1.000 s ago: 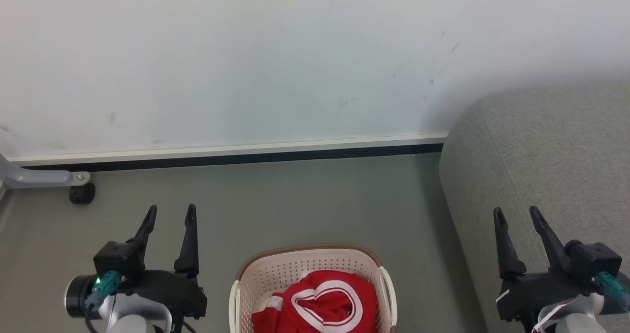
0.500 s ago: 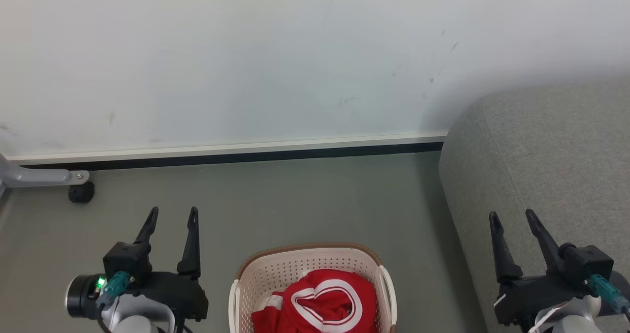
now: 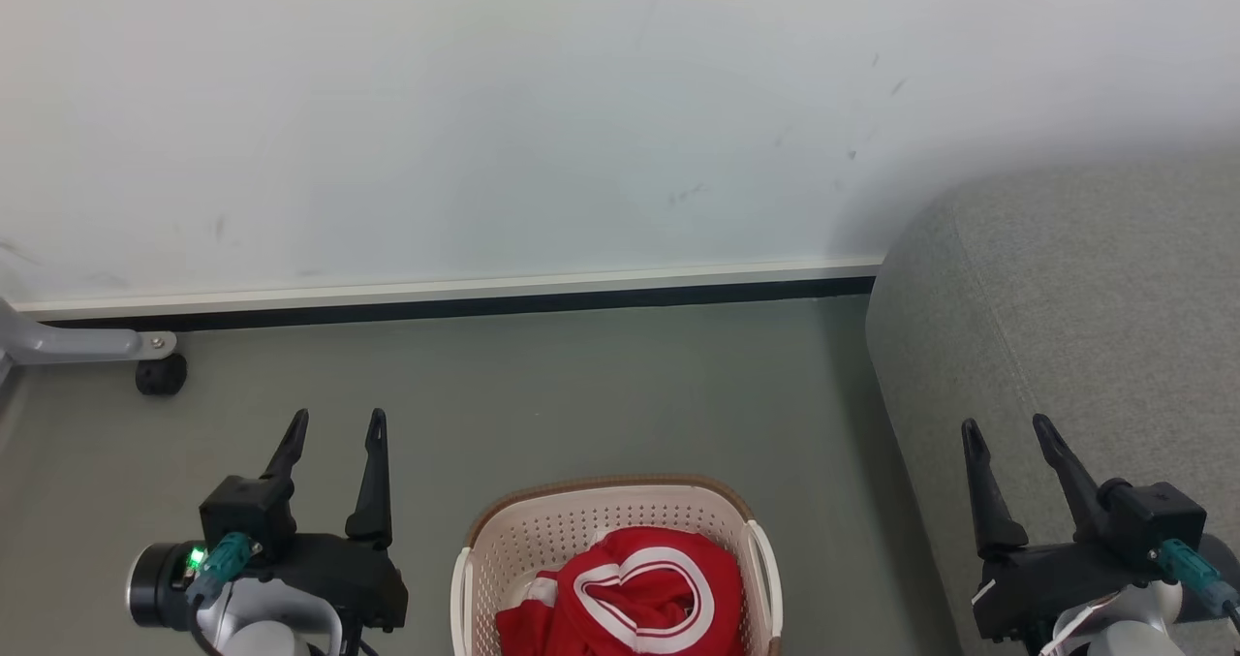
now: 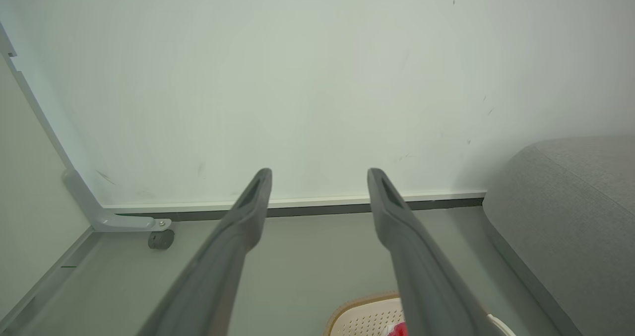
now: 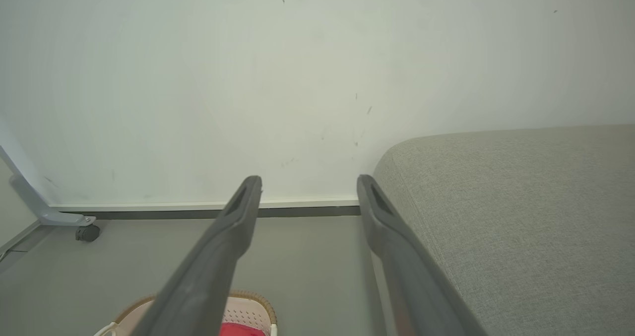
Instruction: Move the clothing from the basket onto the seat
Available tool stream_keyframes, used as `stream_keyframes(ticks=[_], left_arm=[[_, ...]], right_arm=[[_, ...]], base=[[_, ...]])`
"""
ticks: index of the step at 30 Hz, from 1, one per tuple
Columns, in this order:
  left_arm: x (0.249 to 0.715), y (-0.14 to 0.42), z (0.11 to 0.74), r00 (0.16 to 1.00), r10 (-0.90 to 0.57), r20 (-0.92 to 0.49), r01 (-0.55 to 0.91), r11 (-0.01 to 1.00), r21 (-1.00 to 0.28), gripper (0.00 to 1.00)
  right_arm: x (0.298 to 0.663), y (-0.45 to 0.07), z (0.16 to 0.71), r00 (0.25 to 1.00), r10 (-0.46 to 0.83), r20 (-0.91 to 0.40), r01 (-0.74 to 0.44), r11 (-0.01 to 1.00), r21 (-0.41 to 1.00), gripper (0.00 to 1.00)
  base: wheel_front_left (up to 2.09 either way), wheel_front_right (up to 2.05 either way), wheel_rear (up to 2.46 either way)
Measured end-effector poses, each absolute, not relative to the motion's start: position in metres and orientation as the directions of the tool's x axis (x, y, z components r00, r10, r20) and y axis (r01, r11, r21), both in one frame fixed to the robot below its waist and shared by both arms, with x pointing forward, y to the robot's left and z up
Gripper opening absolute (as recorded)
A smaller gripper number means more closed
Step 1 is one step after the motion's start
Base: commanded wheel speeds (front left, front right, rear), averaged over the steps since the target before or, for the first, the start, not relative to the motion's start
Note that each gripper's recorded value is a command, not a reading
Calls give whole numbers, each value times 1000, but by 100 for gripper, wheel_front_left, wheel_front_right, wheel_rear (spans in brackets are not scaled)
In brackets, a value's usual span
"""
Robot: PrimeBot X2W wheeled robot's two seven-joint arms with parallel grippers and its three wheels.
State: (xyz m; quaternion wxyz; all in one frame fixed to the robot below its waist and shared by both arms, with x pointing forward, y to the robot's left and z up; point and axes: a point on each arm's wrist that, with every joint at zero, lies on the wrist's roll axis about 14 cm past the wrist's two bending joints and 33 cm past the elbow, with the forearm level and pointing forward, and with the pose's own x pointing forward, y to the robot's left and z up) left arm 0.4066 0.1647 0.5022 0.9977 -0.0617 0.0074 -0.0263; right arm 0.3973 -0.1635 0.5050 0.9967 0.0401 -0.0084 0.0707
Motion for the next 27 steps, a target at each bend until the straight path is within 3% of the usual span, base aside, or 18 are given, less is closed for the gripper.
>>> stream_keyframes(ticks=[16, 27], left_arm=[[427, 151, 493, 996, -84, -25, 79, 987, -142, 100], [462, 119, 460, 979, -168, -118, 149, 977, -150, 100]], right_arm=[[421, -156, 515, 985, 159, 60, -164, 982, 93, 100], [456, -155, 512, 984, 165, 66, -170, 983, 77, 100]], base=[[0, 0, 0], [0, 0, 0]])
